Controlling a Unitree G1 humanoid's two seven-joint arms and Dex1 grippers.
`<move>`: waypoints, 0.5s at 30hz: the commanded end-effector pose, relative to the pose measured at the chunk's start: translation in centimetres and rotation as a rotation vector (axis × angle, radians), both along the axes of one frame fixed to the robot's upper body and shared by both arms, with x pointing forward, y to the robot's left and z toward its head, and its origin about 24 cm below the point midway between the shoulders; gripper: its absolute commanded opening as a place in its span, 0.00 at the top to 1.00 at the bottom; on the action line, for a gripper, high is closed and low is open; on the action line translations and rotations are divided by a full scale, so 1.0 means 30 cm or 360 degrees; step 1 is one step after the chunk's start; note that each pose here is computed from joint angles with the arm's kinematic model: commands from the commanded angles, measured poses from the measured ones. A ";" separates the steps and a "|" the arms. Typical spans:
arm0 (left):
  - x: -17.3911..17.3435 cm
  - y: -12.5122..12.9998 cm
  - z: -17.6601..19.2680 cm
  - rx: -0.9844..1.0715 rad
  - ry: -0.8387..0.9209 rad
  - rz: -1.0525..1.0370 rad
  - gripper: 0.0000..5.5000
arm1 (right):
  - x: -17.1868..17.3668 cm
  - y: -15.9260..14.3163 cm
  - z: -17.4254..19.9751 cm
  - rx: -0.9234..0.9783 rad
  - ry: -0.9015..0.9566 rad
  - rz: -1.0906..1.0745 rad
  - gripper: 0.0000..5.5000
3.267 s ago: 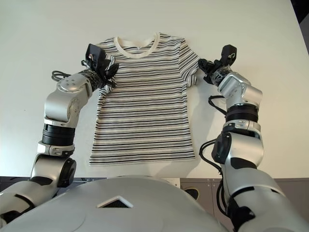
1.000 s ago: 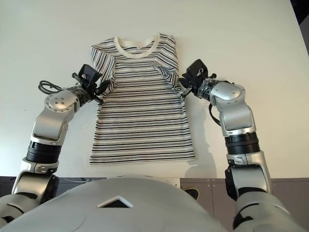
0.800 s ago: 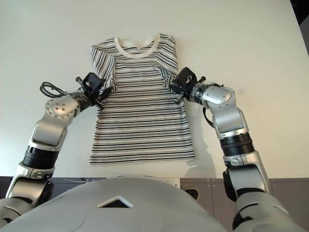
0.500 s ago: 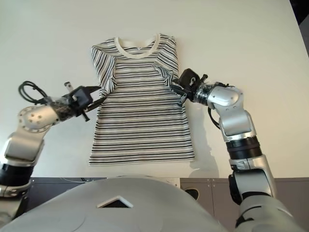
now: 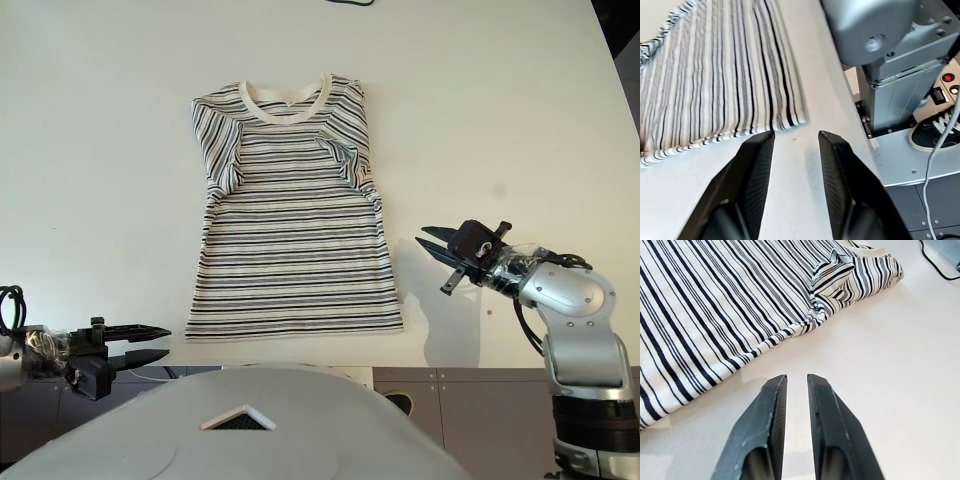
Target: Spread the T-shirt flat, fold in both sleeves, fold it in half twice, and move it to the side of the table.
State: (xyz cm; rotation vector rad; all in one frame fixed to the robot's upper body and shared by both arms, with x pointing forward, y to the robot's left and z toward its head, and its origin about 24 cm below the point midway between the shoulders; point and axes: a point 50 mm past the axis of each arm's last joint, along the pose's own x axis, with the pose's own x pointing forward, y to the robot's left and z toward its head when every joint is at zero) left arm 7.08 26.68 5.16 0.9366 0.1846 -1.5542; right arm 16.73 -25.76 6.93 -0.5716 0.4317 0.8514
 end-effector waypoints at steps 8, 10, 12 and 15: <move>0.016 -0.076 -0.096 0.0035 -0.0237 -0.0215 0.70 | 0.053 0.027 0.017 -0.0020 -0.0083 0.0096 0.87; 0.011 -0.091 -0.111 0.0048 -0.0249 -0.0247 0.70 | 0.063 0.028 0.021 -0.0029 -0.0092 0.0111 0.87; 0.019 -0.101 -0.115 0.0053 -0.0278 -0.0261 0.70 | 0.068 0.031 0.023 -0.0034 -0.0100 0.0124 0.87; 0.032 -0.109 -0.108 0.0032 -0.0331 -0.0248 0.70 | 0.069 0.040 0.023 -0.0035 -0.0109 0.0141 0.87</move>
